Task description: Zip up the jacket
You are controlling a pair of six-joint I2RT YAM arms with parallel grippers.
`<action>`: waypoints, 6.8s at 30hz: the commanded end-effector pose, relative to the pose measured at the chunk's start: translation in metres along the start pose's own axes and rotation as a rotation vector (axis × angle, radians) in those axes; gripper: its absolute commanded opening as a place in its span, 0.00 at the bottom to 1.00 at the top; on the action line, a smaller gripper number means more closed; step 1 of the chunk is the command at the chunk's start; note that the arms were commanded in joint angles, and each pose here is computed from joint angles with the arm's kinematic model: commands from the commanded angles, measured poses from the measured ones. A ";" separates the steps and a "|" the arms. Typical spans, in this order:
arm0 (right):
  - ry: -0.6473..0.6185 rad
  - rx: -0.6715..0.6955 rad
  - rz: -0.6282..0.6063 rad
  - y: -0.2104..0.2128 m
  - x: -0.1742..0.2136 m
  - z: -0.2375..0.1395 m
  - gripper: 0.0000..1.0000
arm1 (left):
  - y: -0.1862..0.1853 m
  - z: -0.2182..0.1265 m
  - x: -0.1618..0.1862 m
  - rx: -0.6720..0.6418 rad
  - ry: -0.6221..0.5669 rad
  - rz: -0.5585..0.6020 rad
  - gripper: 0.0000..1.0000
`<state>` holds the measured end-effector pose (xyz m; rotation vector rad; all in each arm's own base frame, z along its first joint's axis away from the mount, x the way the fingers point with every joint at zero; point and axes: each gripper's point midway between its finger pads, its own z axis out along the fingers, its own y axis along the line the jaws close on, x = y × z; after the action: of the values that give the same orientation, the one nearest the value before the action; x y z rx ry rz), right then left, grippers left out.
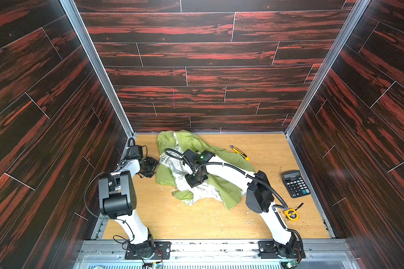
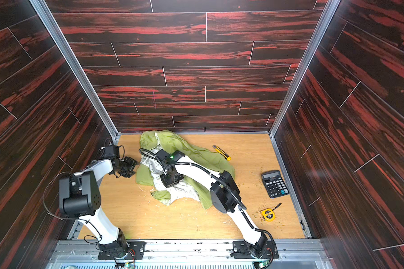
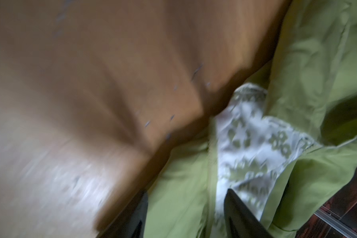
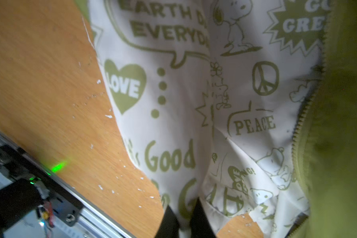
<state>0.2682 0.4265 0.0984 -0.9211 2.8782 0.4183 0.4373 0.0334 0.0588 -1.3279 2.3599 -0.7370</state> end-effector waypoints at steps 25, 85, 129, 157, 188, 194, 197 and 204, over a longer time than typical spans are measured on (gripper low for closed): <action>-0.015 -0.248 0.072 -0.020 -0.015 -0.041 0.00 | -0.076 -0.043 -0.047 0.107 -0.131 0.101 0.00; -0.044 0.046 0.072 -0.033 0.049 -0.039 0.65 | -0.161 -0.103 -0.003 0.040 -0.281 0.327 0.55; -0.020 -0.018 0.493 0.015 0.043 -0.007 0.73 | -0.015 -0.100 0.107 0.033 -0.043 0.356 0.61; 0.094 0.155 0.584 0.021 0.069 0.035 0.62 | 0.031 -0.025 0.113 -0.026 0.094 0.294 0.46; 0.074 0.007 0.436 0.022 0.063 0.040 0.06 | 0.070 0.007 0.088 -0.184 0.069 0.234 0.32; -0.042 -0.174 0.373 0.042 0.056 -0.016 0.00 | 0.074 0.010 0.073 -0.225 0.054 0.228 0.30; -0.081 -0.306 0.363 0.047 0.055 -0.043 0.00 | 0.078 0.014 0.064 -0.257 0.055 0.224 0.28; -0.113 -0.557 0.411 0.026 0.064 -0.088 0.00 | 0.090 0.014 0.037 -0.330 0.036 0.210 0.26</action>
<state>0.2058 0.3866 0.1589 -0.2796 2.9195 1.1052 0.3925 0.0141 0.0223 -1.0800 2.5762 -0.4967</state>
